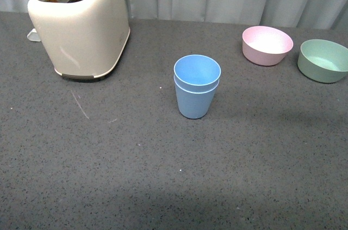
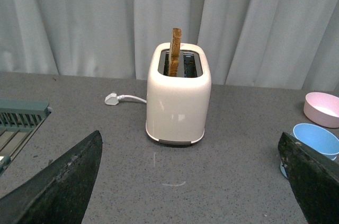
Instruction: Stack blue cups with both arms
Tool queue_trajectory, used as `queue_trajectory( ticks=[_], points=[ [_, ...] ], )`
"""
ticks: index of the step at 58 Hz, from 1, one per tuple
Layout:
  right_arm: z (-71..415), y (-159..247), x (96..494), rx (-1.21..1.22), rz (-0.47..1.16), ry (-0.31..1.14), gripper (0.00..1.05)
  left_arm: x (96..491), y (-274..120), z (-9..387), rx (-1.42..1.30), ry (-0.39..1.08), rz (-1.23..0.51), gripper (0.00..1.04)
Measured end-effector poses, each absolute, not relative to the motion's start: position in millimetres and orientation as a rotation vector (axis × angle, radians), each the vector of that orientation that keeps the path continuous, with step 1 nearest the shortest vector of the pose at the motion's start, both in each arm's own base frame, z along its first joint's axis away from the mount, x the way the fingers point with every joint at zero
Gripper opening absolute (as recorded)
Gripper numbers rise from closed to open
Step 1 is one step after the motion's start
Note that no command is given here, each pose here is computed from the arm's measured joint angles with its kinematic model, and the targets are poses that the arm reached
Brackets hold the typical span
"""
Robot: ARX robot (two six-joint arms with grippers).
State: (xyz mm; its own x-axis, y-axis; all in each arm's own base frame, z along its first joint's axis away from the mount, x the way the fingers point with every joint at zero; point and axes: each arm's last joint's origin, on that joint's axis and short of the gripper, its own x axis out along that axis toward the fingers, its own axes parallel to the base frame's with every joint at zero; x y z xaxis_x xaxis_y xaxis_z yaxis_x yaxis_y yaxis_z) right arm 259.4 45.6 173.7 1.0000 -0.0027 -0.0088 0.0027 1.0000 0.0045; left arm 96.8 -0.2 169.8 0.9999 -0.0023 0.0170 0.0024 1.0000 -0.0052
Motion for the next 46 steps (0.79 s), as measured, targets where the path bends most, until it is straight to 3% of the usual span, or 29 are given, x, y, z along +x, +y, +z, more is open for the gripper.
queue_trajectory(
  ticks=[3,46],
  points=[
    [169.5,41.2,250.1,-0.001,0.004,0.023,0.01,96.8,-0.2,169.8,-0.005,-0.017,-0.002,0.98],
    [161.7,0.3,163.4,0.000,-0.006,0.017,0.01,96.7,-0.2,169.8,-0.005,-0.017,-0.002,0.98]
  ],
)
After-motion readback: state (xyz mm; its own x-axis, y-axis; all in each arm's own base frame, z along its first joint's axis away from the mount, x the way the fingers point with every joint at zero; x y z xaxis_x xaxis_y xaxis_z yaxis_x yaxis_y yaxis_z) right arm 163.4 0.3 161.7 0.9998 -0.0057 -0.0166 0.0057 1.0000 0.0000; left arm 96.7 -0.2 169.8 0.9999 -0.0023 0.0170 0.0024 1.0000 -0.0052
